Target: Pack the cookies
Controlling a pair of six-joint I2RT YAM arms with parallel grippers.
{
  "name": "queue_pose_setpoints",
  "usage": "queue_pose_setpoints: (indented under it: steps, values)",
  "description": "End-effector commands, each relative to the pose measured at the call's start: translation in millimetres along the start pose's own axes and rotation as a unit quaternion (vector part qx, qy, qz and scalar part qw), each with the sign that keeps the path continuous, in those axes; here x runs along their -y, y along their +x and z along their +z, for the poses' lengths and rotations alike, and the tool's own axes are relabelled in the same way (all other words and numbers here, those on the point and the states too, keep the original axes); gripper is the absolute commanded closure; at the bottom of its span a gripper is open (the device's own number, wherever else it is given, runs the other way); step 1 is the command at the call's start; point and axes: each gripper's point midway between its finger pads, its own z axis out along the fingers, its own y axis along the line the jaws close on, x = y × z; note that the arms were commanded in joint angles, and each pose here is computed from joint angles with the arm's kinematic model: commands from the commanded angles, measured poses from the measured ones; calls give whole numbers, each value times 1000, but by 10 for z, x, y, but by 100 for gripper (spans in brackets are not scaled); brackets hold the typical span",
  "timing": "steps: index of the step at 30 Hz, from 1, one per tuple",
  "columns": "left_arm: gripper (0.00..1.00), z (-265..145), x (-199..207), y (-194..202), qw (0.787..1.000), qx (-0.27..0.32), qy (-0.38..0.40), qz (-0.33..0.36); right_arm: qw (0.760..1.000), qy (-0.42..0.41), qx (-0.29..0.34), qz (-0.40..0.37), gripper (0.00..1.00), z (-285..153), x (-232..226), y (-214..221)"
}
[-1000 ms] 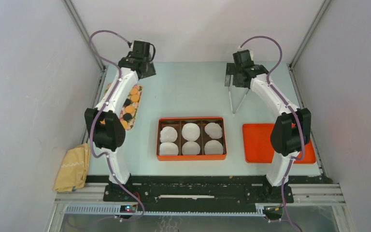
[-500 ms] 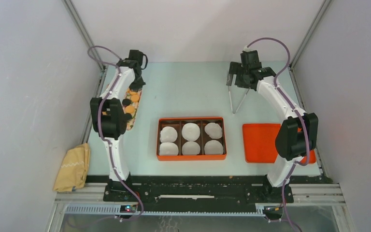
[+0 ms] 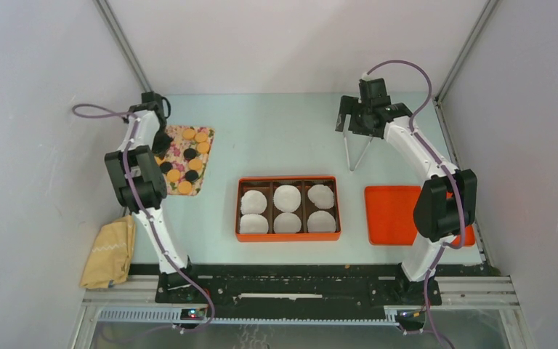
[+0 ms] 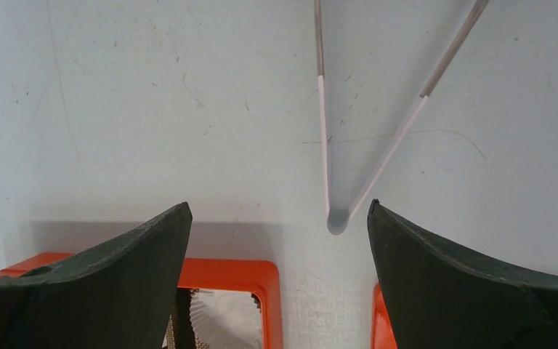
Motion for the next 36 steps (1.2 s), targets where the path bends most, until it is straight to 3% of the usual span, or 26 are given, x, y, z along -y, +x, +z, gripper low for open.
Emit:
queue_pose_setpoints:
  steps: [1, 7, 15, 20, 25, 36]
  values:
    - [100, -181, -329, -227, 995, 37, -24, -86, 999, -33, 20, 8, 0, -140, -167, -89]
    - [100, 1, -674, -235, 989, 20, -62, -129, 999, -44, 13, 6, 0, -135, -234, -46]
    - [100, 225, -970, -153, 985, -4, -121, -124, 998, -55, 7, 3, 0, -159, -298, -2]
    - [100, -12, -1235, -314, 974, 51, -169, -146, 998, -70, -5, -1, 0, -179, -390, 69]
    - [100, -54, -1462, -301, 962, 63, -237, -118, 996, -89, -18, 5, 0, -173, -464, 143]
    - [100, 299, -1297, -33, 973, 1, -225, -52, 991, -122, -57, 18, 0, -179, -536, 447]
